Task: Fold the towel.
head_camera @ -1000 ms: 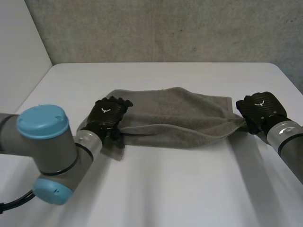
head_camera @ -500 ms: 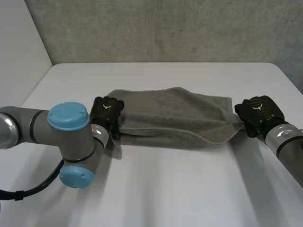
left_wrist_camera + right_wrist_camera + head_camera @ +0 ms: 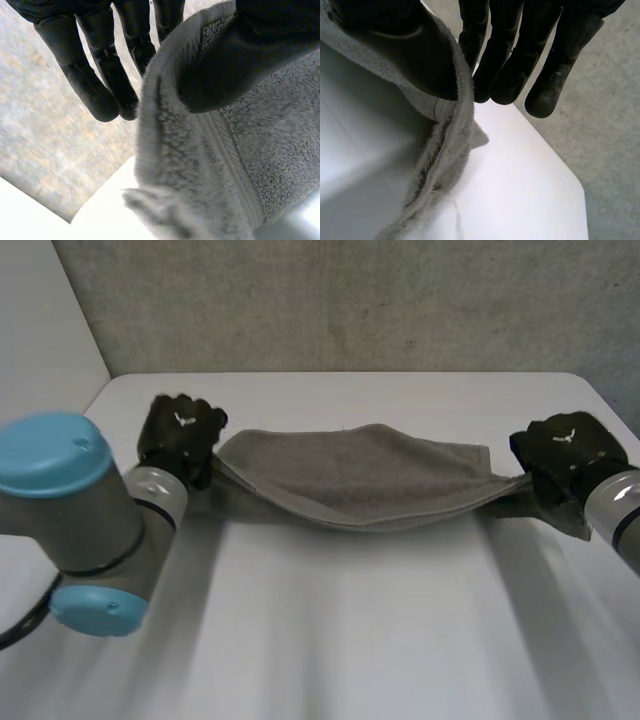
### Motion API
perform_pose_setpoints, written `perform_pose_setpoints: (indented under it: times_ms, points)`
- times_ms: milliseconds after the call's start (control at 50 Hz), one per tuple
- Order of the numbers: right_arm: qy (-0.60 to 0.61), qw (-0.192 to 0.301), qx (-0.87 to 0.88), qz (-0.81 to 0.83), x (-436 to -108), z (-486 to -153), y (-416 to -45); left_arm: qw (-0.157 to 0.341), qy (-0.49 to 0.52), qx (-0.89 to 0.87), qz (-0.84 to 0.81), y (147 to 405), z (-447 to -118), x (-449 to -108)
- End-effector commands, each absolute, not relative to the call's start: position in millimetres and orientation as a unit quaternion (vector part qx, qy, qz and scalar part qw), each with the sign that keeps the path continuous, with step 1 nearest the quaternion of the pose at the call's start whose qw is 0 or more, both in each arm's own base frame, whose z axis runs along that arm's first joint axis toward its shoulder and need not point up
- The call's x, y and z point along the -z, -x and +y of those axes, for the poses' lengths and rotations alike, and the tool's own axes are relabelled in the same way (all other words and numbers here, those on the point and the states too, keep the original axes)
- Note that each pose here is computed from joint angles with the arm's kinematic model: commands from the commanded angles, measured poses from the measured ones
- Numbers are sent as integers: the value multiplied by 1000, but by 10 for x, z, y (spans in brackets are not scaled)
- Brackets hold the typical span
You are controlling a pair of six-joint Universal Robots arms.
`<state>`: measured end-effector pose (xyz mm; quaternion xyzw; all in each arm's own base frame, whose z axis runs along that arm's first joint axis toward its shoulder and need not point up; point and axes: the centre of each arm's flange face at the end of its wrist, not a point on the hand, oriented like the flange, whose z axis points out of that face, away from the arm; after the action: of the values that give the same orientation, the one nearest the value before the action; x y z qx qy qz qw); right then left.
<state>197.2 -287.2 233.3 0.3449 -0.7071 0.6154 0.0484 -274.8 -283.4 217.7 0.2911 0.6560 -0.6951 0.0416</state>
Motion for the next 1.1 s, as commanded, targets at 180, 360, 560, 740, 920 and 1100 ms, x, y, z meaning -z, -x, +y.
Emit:
perform_pose_setpoints:
  times_ms: [180, 360, 560, 740, 920, 1100]
  points:
    - [-380, 14, -617, -689, -3007, -2602, -1964, 42, -295, 711, 636, 2332, -2761, -2796]
    - [-480, 48, -475, -736, -2662, -2489, -1756, 37, -356, 626, 693, 2117, -2651, -2338]
    - [-459, 46, -521, -718, -2839, -2610, -1787, 63, -359, 635, 681, 2015, -2700, -2432]
    - [-469, 45, -508, -721, -2577, -2941, -1936, 55, -371, 636, 674, 2235, -3112, -2249]
    - [-446, 123, -568, -681, -2621, -3517, -2228, 57, -371, 683, 626, 2553, -3648, -2334]
    - [-279, 189, -820, -463, -3611, -3852, -2366, 97, -217, 869, 434, 2555, -3908, -3532]
